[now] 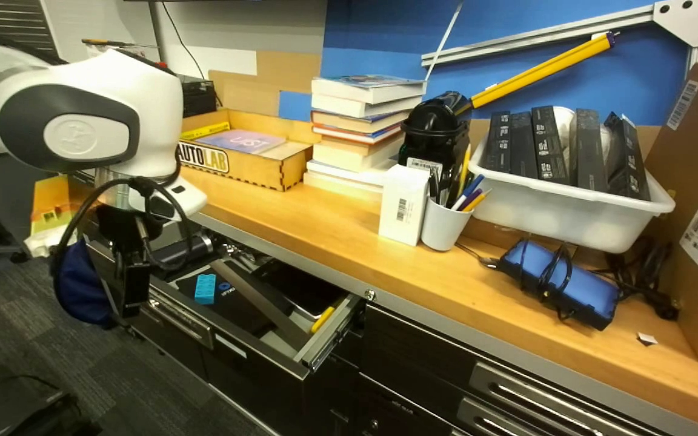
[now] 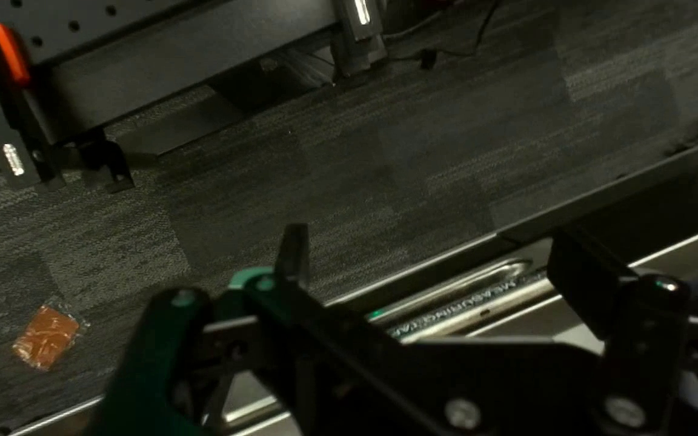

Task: Put the blue object in the drawer then close the drawer.

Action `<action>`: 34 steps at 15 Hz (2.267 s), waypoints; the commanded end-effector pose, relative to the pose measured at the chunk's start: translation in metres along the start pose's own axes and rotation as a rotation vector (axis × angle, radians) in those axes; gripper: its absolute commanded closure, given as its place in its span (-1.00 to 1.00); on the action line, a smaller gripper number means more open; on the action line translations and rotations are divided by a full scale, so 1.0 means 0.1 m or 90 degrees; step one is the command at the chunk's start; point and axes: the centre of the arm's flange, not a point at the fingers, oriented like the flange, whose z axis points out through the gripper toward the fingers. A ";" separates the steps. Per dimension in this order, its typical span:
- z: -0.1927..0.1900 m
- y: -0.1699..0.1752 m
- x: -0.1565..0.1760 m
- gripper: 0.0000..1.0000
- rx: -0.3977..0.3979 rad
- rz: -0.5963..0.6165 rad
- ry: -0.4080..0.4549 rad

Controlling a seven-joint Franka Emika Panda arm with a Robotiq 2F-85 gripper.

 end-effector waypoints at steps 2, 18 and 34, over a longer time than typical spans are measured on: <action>0.32 -0.36 0.40 -1.00 -0.043 -0.109 -0.104; 0.50 -0.91 1.38 -1.00 -0.010 0.125 0.002; -0.68 -1.07 0.25 -1.00 -0.018 0.047 0.151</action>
